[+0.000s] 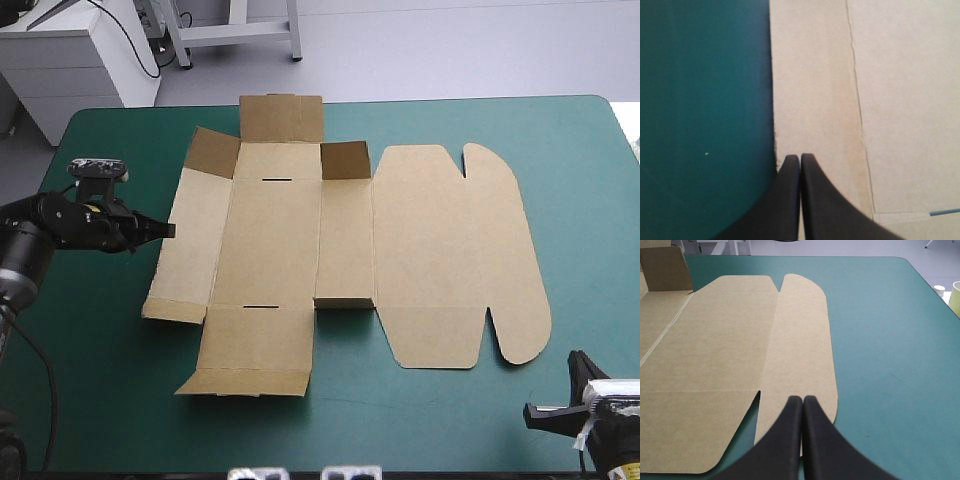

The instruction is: Fold the box

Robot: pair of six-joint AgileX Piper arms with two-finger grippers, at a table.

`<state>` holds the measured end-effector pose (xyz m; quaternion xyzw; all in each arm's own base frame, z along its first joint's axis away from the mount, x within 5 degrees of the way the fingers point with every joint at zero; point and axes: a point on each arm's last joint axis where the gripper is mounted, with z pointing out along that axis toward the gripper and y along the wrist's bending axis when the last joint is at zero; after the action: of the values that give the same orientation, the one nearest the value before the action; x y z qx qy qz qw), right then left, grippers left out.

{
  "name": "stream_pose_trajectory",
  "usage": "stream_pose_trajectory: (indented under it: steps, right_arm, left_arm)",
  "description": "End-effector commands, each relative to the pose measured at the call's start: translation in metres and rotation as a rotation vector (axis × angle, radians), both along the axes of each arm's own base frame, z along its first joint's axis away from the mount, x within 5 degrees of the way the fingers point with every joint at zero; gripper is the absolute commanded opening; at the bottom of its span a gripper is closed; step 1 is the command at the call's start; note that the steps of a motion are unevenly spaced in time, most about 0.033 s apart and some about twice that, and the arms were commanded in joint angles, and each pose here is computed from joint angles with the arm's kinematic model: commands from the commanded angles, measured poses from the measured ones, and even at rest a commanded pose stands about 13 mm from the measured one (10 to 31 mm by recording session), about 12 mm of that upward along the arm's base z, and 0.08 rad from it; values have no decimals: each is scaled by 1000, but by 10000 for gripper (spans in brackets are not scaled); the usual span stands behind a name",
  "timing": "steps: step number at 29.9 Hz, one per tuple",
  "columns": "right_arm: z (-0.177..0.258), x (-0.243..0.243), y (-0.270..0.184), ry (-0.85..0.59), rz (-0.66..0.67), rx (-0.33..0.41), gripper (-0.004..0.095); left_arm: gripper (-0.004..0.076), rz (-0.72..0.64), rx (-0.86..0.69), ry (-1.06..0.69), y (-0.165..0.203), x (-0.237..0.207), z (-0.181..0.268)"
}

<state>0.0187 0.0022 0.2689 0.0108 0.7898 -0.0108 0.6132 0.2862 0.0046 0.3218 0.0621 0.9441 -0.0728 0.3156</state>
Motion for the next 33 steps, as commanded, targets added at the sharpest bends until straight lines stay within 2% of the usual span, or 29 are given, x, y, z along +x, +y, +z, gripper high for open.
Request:
stream_pose_trajectory:
  steps: [1, 3, 7, 11, 17, 21, 24, 28, 33]
  right_arm:
    - [17, -6, 0, -130, -8, -17, -19]
    - [17, -6, 0, -130, -8, -17, -20]
    - [17, -6, 0, -130, -8, -20, -20]
    - [17, -6, 0, -130, -8, -20, -20]
    - [17, -6, 0, -130, -8, -20, -20]
    - [17, -6, 0, -130, -8, -20, -20]
    - [17, -6, 0, -130, -8, -20, -20]
    - [17, -6, 0, -130, -8, -20, -20]
    - [17, -6, 0, -130, -8, -20, -20]
  left_arm:
    - [-8, -69, -81, 21, -1, 15, 13]
    - [-8, -85, -165, 73, 6, 23, 7]
    - [-8, -43, -429, 185, 34, 32, -13]
    - [-8, -38, -577, 265, 56, 35, -31]
    - [-8, 37, -569, 258, 70, 42, -44]
    - [-8, 134, -535, 238, 77, 46, -47]
    - [1, 134, -499, 252, 79, 45, -50]
    - [90, 133, -512, 270, 79, 48, -55]
    - [236, 112, -491, 280, 71, 52, -60]
